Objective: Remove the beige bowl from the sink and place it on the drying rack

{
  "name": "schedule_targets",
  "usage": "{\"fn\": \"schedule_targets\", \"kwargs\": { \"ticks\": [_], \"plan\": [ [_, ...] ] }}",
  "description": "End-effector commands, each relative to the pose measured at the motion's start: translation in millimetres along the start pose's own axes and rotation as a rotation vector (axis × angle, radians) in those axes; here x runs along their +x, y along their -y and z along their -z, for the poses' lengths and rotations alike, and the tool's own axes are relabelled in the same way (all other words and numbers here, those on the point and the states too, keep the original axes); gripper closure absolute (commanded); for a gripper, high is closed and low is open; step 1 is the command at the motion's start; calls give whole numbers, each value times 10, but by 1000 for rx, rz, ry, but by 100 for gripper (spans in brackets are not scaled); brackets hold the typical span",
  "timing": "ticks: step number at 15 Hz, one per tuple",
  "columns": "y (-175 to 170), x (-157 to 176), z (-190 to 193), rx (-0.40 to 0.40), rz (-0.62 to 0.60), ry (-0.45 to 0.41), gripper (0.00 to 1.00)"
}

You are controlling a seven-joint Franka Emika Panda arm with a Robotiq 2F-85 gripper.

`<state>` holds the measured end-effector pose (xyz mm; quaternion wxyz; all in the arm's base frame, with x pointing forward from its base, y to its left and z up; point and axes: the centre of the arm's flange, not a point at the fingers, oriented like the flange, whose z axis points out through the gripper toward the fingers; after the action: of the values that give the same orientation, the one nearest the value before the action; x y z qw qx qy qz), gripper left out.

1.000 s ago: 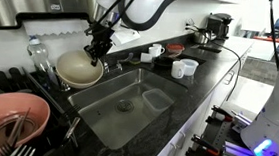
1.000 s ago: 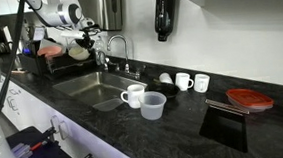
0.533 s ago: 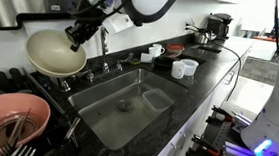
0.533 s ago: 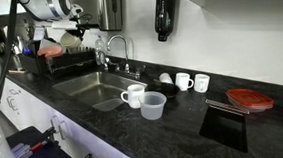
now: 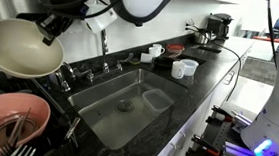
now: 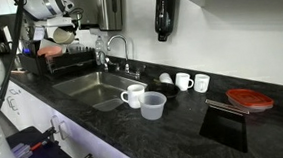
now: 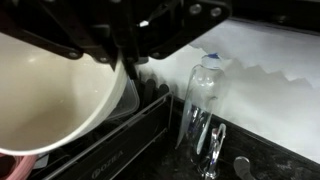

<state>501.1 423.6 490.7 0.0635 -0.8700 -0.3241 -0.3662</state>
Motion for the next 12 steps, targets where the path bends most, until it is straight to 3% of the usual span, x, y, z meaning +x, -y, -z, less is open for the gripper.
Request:
{"fn": "schedule_targets", "kwargs": {
  "ticks": [1, 6, 12],
  "plan": [
    [145, 258, -241, 10, 70, -36, 99],
    [335, 434, -521, 43, 120, -46, 99],
    [308, 574, -829, 73, 167, -40, 99]
  ]
}}
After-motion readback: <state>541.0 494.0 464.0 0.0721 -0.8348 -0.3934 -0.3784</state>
